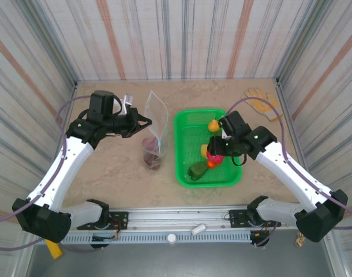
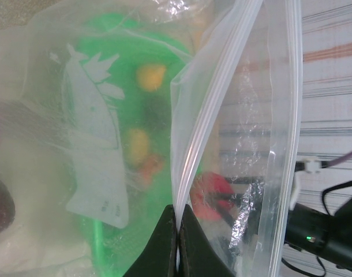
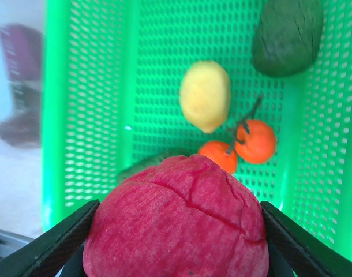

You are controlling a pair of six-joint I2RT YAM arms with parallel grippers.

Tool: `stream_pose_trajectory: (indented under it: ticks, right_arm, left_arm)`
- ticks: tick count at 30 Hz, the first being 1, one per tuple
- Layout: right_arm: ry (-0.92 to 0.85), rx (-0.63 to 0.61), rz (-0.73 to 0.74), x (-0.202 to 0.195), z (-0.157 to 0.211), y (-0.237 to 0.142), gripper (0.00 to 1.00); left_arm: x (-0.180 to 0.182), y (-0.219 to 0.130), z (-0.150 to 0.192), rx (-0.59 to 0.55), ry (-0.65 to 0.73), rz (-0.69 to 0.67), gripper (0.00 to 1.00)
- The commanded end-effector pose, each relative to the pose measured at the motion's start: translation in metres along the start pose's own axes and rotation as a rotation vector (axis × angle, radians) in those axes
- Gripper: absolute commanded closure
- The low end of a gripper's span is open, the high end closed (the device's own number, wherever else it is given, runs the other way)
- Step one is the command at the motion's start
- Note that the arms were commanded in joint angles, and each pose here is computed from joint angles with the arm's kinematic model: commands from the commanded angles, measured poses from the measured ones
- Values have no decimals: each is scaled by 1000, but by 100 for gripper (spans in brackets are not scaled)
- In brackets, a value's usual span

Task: Place the food in the zip-top bag and seal the zipper

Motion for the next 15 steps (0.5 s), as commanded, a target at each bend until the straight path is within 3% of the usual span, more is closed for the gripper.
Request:
stream_pose_trajectory:
  ticks: [1,15]
  right_arm:
    - [-5,-29,-116,15,-9,-25,34]
    - [-90,-83,-565,123,-63,-78,34]
  left_arm:
    - [-2,-1,0,2,1,30,100]
    - [-6,6,-2,34,-5,57,100]
Point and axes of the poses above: each hand's point on the last joint's axis, 136 mm out from that joint toward the fingers, its own y axis out along the fingers, its own x axis along the line the jaws close on, z = x × y, the point moved 10 cm from there along -y, back along the fingers, and after that the axes turned 11 degrees about y, right-handed, at the moved point
